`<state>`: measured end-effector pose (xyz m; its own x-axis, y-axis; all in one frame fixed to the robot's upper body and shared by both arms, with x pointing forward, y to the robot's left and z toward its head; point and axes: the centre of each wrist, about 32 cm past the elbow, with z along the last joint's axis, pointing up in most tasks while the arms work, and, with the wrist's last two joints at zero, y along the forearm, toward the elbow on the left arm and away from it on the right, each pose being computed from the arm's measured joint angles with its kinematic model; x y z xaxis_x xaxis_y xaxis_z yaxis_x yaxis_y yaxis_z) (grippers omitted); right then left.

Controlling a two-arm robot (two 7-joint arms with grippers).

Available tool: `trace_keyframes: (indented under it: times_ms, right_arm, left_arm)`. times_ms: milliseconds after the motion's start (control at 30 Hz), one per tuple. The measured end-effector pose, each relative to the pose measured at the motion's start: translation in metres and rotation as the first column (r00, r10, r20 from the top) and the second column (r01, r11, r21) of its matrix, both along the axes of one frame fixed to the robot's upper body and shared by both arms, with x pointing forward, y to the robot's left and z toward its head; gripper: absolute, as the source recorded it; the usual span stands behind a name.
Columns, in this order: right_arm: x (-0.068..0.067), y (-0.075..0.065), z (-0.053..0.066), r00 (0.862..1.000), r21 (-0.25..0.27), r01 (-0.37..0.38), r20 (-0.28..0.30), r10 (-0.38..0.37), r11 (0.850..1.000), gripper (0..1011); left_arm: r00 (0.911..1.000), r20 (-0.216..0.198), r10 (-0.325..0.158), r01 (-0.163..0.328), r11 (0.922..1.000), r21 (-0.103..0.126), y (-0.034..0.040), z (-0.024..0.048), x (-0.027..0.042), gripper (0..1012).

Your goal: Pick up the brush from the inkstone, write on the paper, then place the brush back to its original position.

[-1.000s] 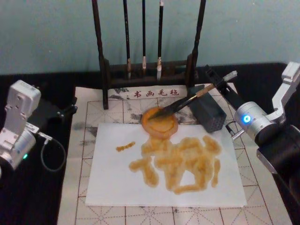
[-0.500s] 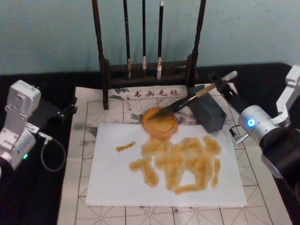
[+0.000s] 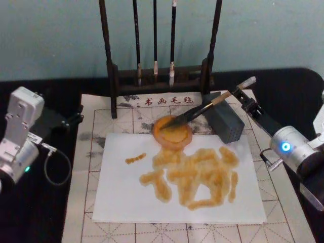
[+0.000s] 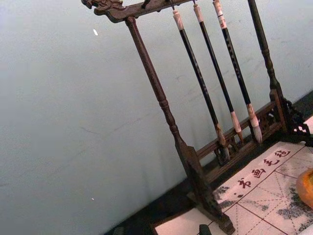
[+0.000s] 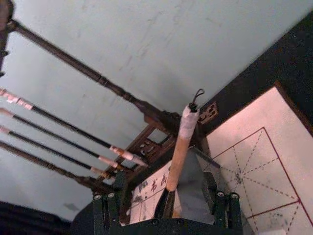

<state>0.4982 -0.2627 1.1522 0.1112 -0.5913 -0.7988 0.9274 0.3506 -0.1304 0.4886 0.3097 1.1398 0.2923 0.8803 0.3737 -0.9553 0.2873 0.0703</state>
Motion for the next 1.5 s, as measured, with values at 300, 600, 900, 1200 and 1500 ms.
trace_keyframes:
  times_ms: [300, 600, 900, 1200, 1500]
  right_arm:
    - [-0.020, 0.001, 0.005, 0.997, -0.126, -0.019, 0.073, 0.029, 0.992, 1002]
    - [-0.031, 0.011, -0.006, 0.965, -0.438, -0.009, 0.232, 0.122, 0.899, 1003]
    - [-0.034, 0.016, -0.016, 0.936, -0.656, 0.010, 0.272, 0.223, 0.755, 1003]
    - [-0.032, 0.018, -0.023, 0.933, -0.750, 0.049, 0.270, 0.237, 0.659, 1003]
    - [-0.032, 0.018, -0.024, 0.933, -0.758, 0.055, 0.271, 0.236, 0.650, 1003]
  left_arm:
    - [1.0000, 0.000, 0.000, 0.000, 1.0000, 0.000, 0.0000, 0.0000, 0.0000, 1001]
    - [1.0000, 0.000, 0.000, 0.000, 1.0000, 0.000, 0.0000, 0.0000, 0.0000, 1001]
    - [1.0000, 0.000, 0.000, 0.000, 1.0000, 0.000, 0.0000, 0.0000, 0.0000, 1001]
    - [1.0000, 0.000, 0.000, 0.000, 1.0000, 0.000, 0.0000, 0.0000, 0.0000, 1001]
    - [1.0000, 0.000, 0.000, 0.000, 1.0000, 0.000, 0.0000, 0.0000, 0.0000, 1001]
